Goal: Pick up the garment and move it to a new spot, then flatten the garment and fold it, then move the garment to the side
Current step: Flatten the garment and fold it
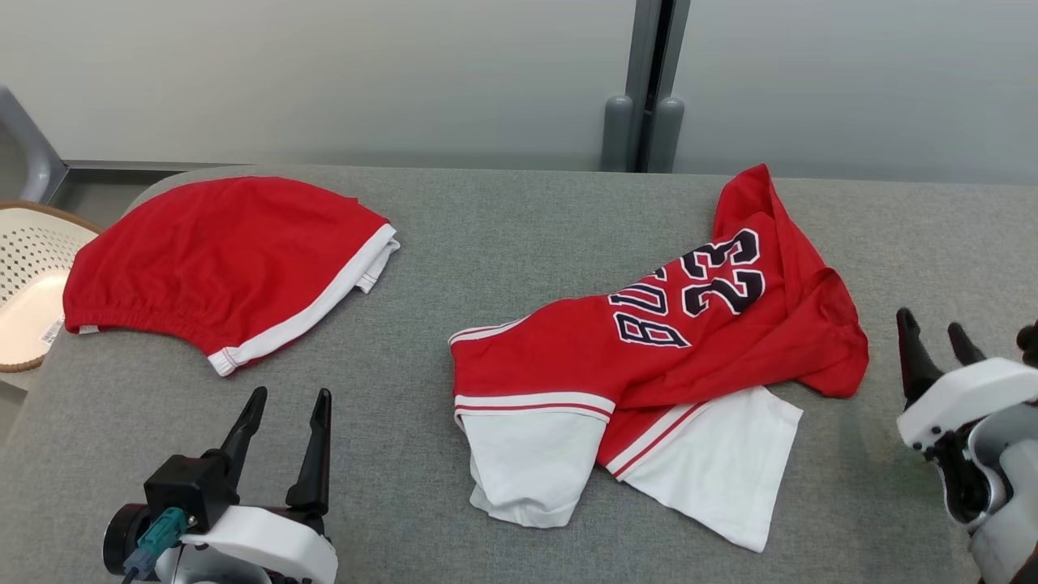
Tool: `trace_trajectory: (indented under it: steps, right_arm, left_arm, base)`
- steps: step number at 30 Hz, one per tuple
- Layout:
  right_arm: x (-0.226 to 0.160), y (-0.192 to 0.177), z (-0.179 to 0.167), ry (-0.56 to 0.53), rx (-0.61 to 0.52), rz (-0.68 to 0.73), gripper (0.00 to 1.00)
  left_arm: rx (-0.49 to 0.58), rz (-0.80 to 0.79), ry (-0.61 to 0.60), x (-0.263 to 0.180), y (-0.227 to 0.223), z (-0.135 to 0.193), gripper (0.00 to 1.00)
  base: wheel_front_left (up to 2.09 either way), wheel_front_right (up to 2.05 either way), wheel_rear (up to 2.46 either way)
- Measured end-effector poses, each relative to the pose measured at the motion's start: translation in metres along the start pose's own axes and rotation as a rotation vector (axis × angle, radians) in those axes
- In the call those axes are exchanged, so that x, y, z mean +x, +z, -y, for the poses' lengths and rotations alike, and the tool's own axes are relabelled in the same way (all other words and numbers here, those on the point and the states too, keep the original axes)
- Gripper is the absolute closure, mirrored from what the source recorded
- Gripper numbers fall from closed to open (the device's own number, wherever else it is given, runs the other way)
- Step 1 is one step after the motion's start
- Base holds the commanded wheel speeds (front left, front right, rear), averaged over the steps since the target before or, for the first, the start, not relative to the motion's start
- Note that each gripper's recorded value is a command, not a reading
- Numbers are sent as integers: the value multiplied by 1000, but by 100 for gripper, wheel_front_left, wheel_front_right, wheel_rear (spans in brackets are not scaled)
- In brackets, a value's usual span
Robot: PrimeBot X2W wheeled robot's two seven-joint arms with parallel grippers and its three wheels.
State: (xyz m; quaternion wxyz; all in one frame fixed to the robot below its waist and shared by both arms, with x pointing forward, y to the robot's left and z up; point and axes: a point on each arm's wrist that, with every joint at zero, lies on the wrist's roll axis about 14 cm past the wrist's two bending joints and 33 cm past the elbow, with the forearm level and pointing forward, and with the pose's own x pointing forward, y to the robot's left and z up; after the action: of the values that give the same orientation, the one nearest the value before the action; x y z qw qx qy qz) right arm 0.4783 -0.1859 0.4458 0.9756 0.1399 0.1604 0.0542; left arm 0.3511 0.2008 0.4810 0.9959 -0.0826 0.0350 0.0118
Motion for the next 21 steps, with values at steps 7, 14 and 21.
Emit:
trace_trajectory:
  steps: [7,14,21]
  right_arm:
    - [-12,-45,6,-6,-5,-131,0]
    - [4,-44,9,-11,-69,-205,11]
    - [25,-48,0,9,-112,-289,25]
  left_arm:
    - [0,1,-12,3,0,4,0]
    - [6,-15,4,3,-3,-2,0]
    - [17,-41,38,2,-9,-15,0]
  base:
    - [0,0,0]
    - [0,0,0]
    - [0,0,0]
